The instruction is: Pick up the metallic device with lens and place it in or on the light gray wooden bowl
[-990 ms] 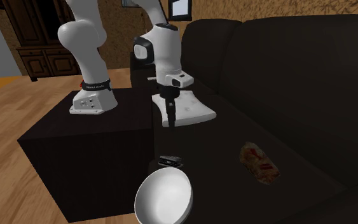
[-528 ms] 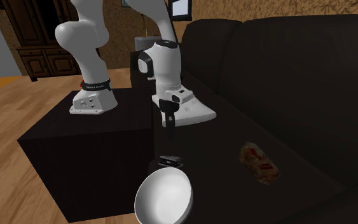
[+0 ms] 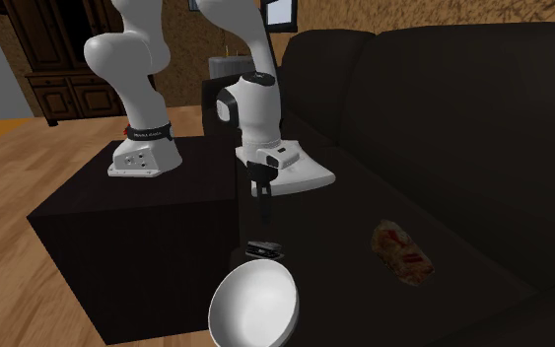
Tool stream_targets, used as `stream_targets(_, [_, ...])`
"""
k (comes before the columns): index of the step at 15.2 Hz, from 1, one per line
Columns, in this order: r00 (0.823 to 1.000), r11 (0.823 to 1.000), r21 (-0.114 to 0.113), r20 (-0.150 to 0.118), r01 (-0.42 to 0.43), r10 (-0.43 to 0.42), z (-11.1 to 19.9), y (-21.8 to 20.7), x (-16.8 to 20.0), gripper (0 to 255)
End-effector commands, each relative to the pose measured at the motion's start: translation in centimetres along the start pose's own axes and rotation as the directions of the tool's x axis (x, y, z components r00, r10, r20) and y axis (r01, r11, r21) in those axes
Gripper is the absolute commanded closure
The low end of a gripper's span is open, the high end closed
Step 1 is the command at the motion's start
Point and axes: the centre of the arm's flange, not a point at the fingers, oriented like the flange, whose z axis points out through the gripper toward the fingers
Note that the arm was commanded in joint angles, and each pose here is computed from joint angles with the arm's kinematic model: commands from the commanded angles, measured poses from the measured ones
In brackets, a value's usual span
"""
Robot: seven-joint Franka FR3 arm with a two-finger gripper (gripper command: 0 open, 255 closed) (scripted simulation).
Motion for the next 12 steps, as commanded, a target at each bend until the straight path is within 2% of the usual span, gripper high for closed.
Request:
stream_targets(1, [1.000, 1.000, 0.000, 0.000, 0.000, 0.000, 0.01, 0.00, 0.00, 0])
stream_targets(2, [1.000, 1.000, 0.000, 0.000, 0.000, 0.000, 0.00, 0.00, 0.00, 0])
stream_targets(3, [1.000, 1.000, 0.000, 0.000, 0.000, 0.000, 0.00, 0.00, 0.00, 255])
stream_targets(12, [1.000, 1.000, 0.000, 0.000, 0.000, 0.000, 0.00, 0.00, 0.00, 255])
